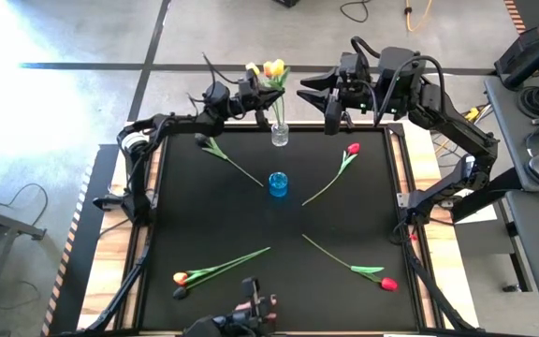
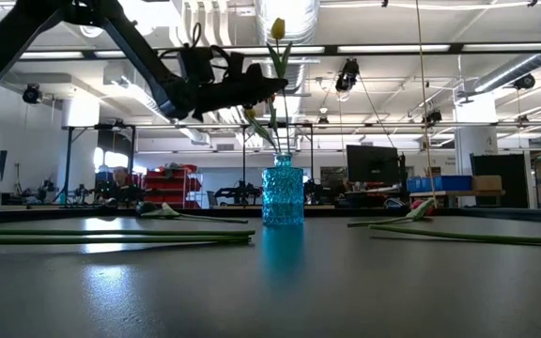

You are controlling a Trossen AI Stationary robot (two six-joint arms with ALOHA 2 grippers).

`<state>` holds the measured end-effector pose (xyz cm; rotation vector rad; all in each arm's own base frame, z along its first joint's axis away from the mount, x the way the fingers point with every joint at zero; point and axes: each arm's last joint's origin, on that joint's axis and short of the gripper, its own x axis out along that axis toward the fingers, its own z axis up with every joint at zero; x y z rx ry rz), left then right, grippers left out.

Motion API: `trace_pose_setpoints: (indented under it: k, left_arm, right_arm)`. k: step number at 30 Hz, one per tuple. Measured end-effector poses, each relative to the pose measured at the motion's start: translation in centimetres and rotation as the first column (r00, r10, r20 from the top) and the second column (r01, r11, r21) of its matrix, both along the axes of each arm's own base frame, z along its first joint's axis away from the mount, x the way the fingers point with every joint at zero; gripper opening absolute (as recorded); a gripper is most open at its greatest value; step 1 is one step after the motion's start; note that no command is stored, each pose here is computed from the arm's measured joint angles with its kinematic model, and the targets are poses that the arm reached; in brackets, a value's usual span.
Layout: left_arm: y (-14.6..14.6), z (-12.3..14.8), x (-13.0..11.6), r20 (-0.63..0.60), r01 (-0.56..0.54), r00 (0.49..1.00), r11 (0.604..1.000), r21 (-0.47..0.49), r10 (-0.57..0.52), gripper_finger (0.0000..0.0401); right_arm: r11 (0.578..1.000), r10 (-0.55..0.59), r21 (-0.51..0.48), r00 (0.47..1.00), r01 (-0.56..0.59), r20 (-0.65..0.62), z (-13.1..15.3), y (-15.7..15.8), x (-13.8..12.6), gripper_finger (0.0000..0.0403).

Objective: Sort flowers into vase by color
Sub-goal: Put the yellow tulip flower into the transparent vase

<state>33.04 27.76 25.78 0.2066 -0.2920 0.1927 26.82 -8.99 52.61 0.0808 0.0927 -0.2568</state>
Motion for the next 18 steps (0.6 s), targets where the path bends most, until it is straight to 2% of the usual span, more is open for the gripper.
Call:
trace_pose_setpoints:
  k: [6,18]
  left_arm:
    - [0.2,-0.3,0.0,-0.035,-0.011,0.999,1.0,0.008,0.012,0.0]
    - [0.4,-1.5,0.2,-0.138,-0.005,0.99,0.998,-0.066,-0.004,0.0001]
  right_arm:
    - [1.0,0.0,-0.001,1.0,0.0,0.0,0.0,0.0,0.0,0.0133]
    - [1.0,0.0,-0.008,1.0,-0.001,-0.002,0.0,0.0,0.0,0.0133]
